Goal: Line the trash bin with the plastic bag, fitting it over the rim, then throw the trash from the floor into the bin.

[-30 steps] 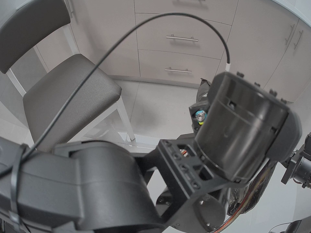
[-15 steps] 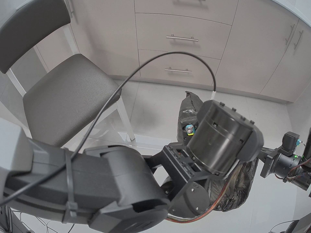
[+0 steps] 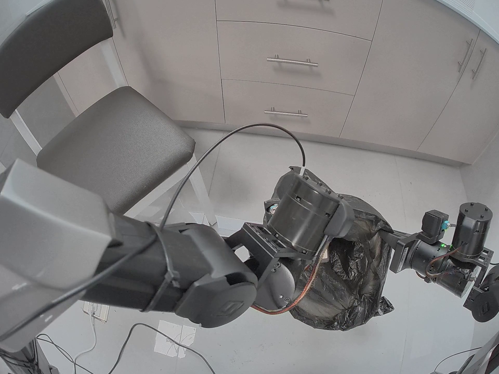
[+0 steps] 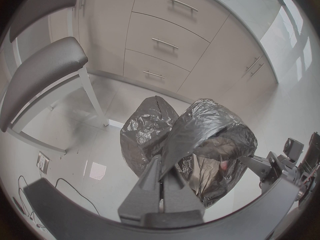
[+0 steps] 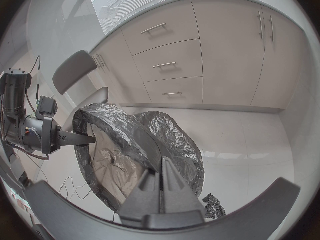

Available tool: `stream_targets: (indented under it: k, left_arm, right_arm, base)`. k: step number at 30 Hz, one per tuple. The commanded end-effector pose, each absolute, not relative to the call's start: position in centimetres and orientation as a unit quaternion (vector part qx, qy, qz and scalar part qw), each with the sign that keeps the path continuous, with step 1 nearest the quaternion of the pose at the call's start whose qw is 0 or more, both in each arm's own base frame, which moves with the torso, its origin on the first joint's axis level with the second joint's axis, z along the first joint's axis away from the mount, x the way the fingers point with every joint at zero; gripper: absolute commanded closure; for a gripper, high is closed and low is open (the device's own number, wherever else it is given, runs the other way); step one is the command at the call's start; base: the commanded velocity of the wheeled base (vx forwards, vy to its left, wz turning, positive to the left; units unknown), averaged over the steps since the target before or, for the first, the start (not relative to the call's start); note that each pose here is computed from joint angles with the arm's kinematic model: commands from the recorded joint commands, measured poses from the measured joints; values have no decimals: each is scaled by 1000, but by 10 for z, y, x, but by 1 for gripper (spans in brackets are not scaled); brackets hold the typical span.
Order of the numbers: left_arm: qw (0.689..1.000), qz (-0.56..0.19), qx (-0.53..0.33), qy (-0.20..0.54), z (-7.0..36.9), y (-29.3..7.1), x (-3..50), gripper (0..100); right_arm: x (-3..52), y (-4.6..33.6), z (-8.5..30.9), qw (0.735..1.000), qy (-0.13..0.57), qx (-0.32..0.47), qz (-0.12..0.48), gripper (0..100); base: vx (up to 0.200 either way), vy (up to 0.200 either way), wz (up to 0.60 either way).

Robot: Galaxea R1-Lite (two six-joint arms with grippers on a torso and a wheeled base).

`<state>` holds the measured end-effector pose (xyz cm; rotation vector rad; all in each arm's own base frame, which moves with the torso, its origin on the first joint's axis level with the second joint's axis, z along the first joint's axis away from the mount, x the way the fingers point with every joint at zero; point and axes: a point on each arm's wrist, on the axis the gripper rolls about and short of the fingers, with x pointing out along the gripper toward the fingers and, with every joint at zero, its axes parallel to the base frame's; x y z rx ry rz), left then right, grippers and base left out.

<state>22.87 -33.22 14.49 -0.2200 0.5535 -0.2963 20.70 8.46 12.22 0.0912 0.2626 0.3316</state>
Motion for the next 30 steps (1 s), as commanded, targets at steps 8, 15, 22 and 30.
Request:
stream_targets:
  k: [8, 15, 22, 30]
  left_arm:
    - [940, -153, -85, 291, 112, -335, 235, 100]
    - [933, -179, -76, 302, 85, -350, 224, 100]
    - [930, -185, -61, 313, 64, -355, 216, 100]
    - [930, -191, -72, 305, 37, -354, 217, 100]
  right_arm:
    - [209, 80, 92, 975, 161, 39, 146, 100]
    - [193, 63, 80, 975, 179, 40, 122, 100]
    - [194, 55, 59, 972, 207, 38, 102, 100]
    - [211, 53, 27, 966, 244, 34, 82, 100]
  base:
    - [0, 0, 0]
    - [0, 0, 0]
    - [0, 0, 0]
    - [0, 0, 0]
